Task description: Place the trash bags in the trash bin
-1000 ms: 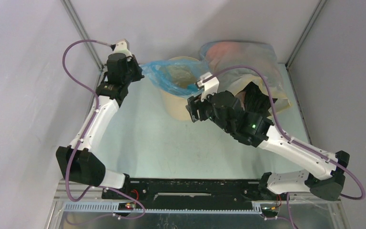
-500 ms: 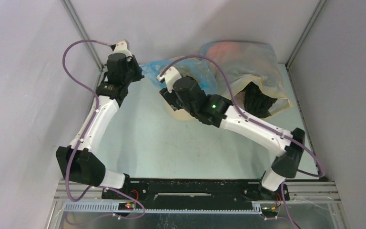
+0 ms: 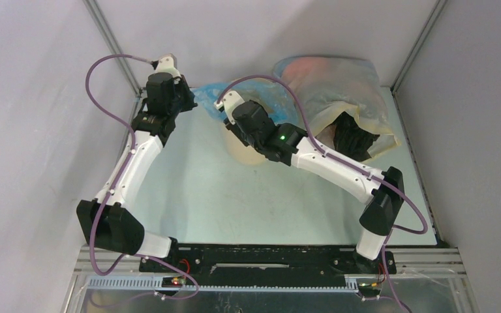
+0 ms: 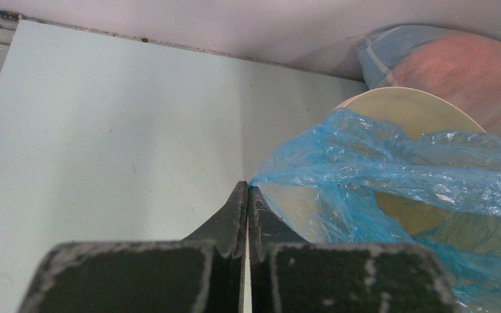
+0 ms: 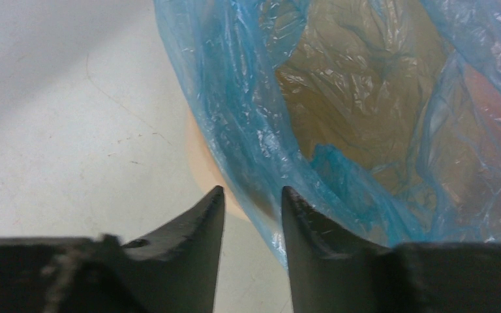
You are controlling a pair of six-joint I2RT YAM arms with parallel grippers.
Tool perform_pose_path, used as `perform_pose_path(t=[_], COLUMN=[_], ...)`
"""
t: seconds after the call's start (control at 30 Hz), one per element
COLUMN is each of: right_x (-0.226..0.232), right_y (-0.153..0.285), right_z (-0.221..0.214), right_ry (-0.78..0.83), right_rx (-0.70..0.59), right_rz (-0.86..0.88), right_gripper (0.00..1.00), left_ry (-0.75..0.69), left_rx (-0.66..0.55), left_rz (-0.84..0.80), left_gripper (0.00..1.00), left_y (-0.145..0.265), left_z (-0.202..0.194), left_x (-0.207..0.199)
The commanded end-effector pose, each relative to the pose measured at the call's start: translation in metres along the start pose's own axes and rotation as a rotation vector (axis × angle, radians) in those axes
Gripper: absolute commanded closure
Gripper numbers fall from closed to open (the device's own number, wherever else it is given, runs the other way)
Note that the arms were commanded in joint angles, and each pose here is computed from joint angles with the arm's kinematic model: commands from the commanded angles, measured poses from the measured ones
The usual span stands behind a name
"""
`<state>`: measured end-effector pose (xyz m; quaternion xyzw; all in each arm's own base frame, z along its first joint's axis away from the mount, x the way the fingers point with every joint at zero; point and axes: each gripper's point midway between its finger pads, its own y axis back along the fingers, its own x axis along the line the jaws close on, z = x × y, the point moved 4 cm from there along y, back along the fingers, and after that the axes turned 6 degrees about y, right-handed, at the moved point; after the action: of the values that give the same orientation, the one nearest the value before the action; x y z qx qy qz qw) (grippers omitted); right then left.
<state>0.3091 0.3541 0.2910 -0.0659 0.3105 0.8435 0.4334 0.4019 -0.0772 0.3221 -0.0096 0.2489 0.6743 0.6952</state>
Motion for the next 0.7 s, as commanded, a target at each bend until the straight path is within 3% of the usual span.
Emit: perform_pose_path(t=[0.0, 0.17, 0.23, 0.67], right_x=[-0.011, -0.005, -0.001, 0.019], right_y=[0.0, -0.004, -0.003, -0.003], right_z=[0.016, 0.01, 0.008, -0.033], right_ry=[-0.004, 0.004, -0.002, -0.073], right_rx=[-0.043, -0.028, -0.03, -0.003], right_rz=[-0.041, -0.013, 0.011, 0.122], right_gripper=[0.69, 0.94, 0.99, 1.0], left_ry=[0.011, 0.006, 0.006, -0.008], left_rx=[-0.052, -0.035, -0.031, 0.054], left_rz=[0.001, 0.009, 0.012, 0.055], left_gripper=[1.0, 1.0, 1.0, 1.0], left_y=[0.007, 0.003, 0.002, -0.02], left_z=[0.019, 0.017, 0.016, -0.001], left_x=[-0.002, -0.001, -0.001, 0.009])
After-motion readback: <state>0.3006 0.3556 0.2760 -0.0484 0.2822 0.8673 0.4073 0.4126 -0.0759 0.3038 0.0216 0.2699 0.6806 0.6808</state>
